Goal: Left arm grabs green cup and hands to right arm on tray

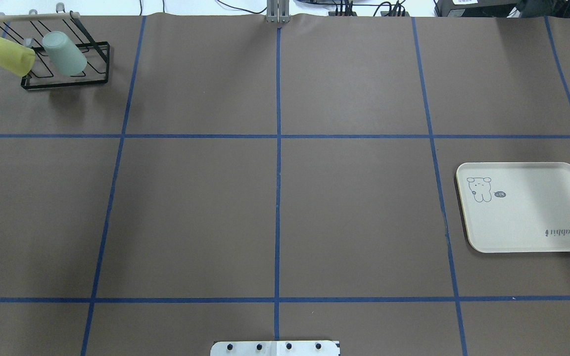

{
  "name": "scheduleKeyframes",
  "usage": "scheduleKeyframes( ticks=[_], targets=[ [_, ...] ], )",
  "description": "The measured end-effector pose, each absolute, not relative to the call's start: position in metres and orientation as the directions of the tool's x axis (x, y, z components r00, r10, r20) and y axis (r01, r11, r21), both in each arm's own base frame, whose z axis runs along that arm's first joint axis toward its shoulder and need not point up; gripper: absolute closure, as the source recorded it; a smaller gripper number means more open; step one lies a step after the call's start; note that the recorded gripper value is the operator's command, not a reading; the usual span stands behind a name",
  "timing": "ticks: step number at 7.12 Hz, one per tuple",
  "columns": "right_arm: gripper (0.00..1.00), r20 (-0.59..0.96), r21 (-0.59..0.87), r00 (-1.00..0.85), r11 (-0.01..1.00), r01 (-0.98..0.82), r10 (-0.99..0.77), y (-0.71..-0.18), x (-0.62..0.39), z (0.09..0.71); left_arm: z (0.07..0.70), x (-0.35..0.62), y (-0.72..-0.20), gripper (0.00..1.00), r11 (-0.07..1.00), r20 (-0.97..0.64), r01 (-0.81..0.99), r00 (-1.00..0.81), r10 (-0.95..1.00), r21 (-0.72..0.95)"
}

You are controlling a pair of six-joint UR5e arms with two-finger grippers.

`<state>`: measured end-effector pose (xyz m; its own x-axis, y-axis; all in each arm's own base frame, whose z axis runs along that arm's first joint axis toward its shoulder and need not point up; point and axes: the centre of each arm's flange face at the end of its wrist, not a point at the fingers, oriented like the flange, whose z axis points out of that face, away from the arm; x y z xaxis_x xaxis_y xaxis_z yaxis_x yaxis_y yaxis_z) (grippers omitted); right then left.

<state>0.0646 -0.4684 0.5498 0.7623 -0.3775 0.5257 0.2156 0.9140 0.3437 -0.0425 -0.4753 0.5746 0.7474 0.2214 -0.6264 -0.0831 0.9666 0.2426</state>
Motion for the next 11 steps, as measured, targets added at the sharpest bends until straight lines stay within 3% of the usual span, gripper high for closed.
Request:
scheduleKeyframes(
  ticks=[3,6,11],
  targets=[
    [0.0,0.503,0.403,0.767,0.893,0.199,-0.398,-0.507,0.064,0.522,0.512,-0.038,-0.56,0.0,0.926,-0.604,-0.039,0.748,0.276,0.375],
    [0.0,0.496,0.47,0.77,0.87,0.152,-0.402,-0.52,0.058,0.51,0.511,-0.026,-0.61,0.0,0.864,-0.599,0.038,0.736,0.316,0.503],
    [0.0,0.539,0.457,0.764,0.885,0.087,-0.354,-0.525,0.029,0.5,0.434,0.093,-0.691,0.0,0.894,-0.724,0.139,0.645,0.244,0.425]
  ],
)
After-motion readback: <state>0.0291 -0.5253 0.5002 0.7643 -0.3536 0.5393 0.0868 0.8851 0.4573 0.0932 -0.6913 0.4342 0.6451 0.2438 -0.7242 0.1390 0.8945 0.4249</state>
